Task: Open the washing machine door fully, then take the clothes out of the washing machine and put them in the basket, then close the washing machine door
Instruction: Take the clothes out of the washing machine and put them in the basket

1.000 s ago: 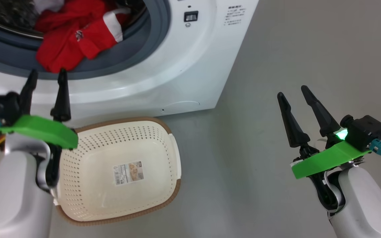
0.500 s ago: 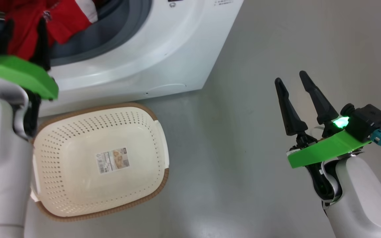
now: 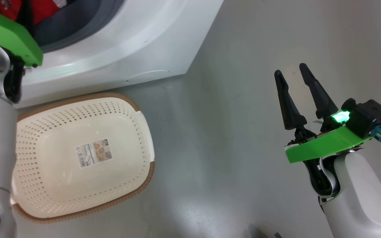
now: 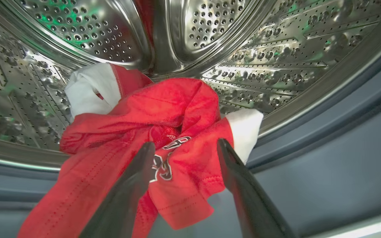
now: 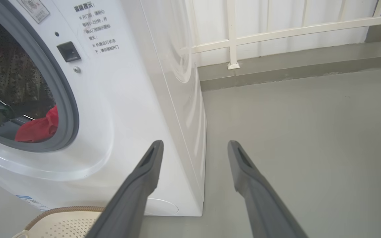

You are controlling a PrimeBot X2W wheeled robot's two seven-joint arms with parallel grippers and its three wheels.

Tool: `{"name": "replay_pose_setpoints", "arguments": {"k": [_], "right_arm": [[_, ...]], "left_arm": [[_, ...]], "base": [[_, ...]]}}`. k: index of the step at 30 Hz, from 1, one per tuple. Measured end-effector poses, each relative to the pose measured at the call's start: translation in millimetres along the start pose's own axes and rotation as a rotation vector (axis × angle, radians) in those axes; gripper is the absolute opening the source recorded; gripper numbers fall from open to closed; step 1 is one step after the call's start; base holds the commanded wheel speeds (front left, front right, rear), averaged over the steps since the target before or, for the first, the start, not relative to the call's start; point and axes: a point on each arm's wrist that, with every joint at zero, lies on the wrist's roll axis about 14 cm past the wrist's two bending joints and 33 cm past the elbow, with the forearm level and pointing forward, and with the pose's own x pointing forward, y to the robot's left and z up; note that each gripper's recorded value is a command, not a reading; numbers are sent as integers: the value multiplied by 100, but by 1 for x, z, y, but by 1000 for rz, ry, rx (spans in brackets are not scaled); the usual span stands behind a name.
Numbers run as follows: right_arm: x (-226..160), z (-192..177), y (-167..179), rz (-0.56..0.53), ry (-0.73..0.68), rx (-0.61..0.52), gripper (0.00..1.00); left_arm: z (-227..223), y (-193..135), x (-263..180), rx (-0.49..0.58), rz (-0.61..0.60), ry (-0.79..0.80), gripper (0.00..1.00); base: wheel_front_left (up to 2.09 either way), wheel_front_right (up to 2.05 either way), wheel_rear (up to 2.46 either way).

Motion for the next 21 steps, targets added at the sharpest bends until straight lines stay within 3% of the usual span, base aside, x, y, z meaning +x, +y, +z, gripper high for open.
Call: {"name": "replay_pose_setpoints", "arguments": {"k": [20,21], "right_arm": [[-9,5,-13,-44,-1,-17,100],[-9,5,-14,-45,-1,-17,100]], "left_arm": [[-31,2,22,18,19,223,100],[-32,2,21,19,20,227,80]], "base": [[0,0,0],[0,0,0]]}}
